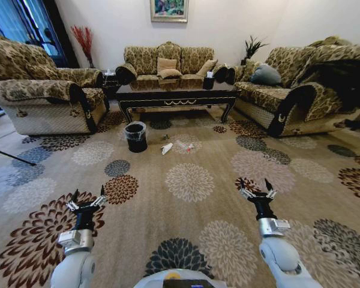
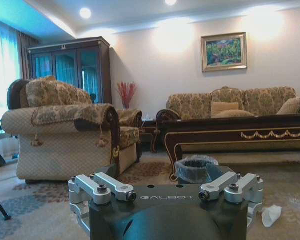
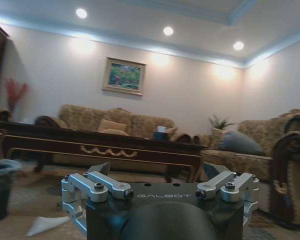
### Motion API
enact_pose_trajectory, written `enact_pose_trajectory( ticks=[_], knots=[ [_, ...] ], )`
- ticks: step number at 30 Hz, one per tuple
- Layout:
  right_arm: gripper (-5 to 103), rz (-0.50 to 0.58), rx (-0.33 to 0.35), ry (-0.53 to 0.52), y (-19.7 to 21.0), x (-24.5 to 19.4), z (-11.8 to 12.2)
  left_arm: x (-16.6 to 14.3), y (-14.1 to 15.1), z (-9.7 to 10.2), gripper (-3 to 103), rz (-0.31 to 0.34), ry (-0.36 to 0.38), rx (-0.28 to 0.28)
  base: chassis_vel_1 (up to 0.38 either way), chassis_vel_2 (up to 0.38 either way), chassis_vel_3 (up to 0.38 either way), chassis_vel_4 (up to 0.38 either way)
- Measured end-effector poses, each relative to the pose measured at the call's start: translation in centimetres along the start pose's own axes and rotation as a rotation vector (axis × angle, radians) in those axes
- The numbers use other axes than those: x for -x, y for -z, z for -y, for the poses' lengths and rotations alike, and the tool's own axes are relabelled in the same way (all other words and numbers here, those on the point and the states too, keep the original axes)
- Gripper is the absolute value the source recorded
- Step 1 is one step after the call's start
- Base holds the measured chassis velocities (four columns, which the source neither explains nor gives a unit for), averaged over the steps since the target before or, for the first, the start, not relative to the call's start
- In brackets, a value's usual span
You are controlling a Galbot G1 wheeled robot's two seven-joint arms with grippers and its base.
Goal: Move to the front of the table and pick up the trash from the floor, then place it into the trash bin.
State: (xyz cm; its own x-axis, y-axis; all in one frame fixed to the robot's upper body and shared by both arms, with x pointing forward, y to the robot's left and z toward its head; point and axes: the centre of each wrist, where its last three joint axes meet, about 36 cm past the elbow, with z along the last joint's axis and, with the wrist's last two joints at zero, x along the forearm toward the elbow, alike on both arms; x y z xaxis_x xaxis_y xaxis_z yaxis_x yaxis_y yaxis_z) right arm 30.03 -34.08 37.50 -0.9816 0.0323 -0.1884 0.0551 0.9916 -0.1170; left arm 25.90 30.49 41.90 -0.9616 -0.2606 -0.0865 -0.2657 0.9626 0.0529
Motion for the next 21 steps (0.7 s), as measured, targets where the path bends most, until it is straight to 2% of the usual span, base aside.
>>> enact_pose_trajectory(
  ticks=[5, 13, 21],
  knots=[
    [100, 0.013, 0.014, 0.042, -0.65, -0.26, -0.41, 0.05, 0.41, -0.40, 100, 0.009, 0.000, -0.004, 0.000, 0.000, 0.000, 0.000],
    [100, 0.018, 0.011, 0.050, -0.65, -0.12, -0.36, -0.06, 0.49, -0.43, 100, 0.013, -0.002, -0.007, -0.020, 0.024, 0.031, -0.028],
    [100, 0.018, 0.008, 0.035, -0.72, -0.01, -0.28, 0.11, 0.42, -0.25, 100, 0.019, -0.004, -0.013, -0.149, 0.146, 0.151, -0.136]
  ],
)
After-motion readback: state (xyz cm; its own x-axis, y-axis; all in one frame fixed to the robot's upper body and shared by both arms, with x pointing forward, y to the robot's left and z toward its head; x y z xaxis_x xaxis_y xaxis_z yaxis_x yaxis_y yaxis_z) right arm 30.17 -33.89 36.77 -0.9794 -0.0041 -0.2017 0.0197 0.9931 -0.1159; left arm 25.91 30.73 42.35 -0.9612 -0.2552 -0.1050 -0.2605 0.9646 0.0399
